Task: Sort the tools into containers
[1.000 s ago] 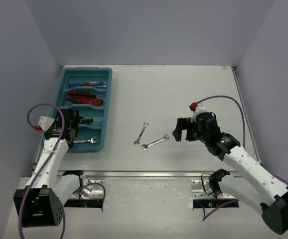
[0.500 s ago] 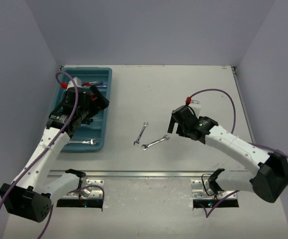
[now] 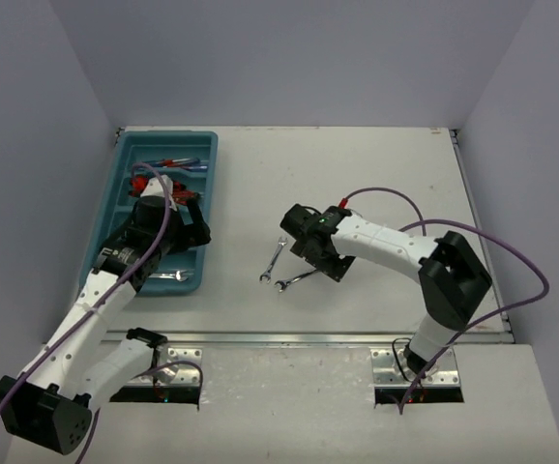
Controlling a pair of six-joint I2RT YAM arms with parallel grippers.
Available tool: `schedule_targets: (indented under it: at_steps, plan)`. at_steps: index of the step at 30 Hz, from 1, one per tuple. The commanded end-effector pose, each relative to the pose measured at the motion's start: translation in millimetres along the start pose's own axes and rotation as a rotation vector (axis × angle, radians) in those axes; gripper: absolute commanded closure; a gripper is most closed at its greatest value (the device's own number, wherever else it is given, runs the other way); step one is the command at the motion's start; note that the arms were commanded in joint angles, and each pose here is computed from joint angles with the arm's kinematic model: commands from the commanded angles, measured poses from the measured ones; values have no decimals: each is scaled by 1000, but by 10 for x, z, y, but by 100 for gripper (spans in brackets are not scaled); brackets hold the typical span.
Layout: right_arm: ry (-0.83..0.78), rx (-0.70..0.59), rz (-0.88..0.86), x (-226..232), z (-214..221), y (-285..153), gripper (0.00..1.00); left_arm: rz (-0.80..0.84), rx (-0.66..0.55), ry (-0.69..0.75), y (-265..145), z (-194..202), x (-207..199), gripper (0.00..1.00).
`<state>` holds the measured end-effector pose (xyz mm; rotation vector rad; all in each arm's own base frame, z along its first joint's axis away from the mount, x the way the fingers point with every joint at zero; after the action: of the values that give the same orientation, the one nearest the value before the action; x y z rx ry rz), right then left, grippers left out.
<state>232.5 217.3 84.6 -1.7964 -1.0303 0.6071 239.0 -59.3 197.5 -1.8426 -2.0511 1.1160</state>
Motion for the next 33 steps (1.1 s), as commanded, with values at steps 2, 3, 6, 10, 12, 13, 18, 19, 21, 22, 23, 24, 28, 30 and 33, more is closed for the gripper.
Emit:
schedule_targets:
  at_steps: [2, 3, 6, 10, 12, 13, 18, 19, 21, 22, 23, 24, 28, 30, 33]
  plan:
    - [119, 83, 8, 242, 241, 214, 12, 204, -2, 45, -35, -9, -283, 0]
    - [128, 97, 7, 260, 277, 248, 14, 222, -2, 48, -47, 3, -303, 0]
    - [164, 145, 13, 316, 406, 343, 20, 228, -14, 48, -72, -14, -303, 0]
    - [175, 162, 28, 403, 480, 464, 28, 246, -12, 51, -91, -5, -323, 0]
    - [192, 169, 83, 358, 523, 532, 35, 245, -15, 50, -95, -8, -317, 0]
    - [207, 176, 116, 317, 554, 564, 41, 245, -19, 49, -99, -12, -317, 0]
    - [262, 206, 162, 130, 707, 705, 65, 245, -19, 51, -95, -11, -319, 0]
    - [271, 215, 157, 90, 748, 744, 72, 242, -19, 51, -93, -11, -314, 0]
    - [275, 222, 159, 34, 792, 788, 85, 240, -21, 51, -92, -16, -311, 0]
    - [277, 225, 155, 35, 804, 802, 95, 237, -23, 50, -90, -19, -306, 0]
    - [277, 225, 161, 22, 810, 810, 100, 236, -21, 50, -89, -14, -304, 0]
    - [273, 223, 173, 5, 812, 816, 100, 236, -19, 50, -84, -10, -303, 0]
    - [225, 169, 175, 33, 676, 737, 100, 237, -16, 52, -85, -9, -307, 0]
    - [198, 122, 167, 17, 549, 632, 100, 244, -19, 54, -102, -16, -316, 0]
    - [149, 63, 91, 40, 371, 460, 100, 257, -34, 60, -149, -56, -336, 0]
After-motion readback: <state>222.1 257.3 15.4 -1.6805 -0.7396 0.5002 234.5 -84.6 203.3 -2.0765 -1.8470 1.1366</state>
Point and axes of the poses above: each gripper's point midway between its finger pads, its own y axis out along the fingers, its own x axis along the line the jaws close on, z = x × y, the point moved 3 cm from there along -y, back along the fingers, and after that the axes turned 6 degrees about -y, right-handed, at the moved point
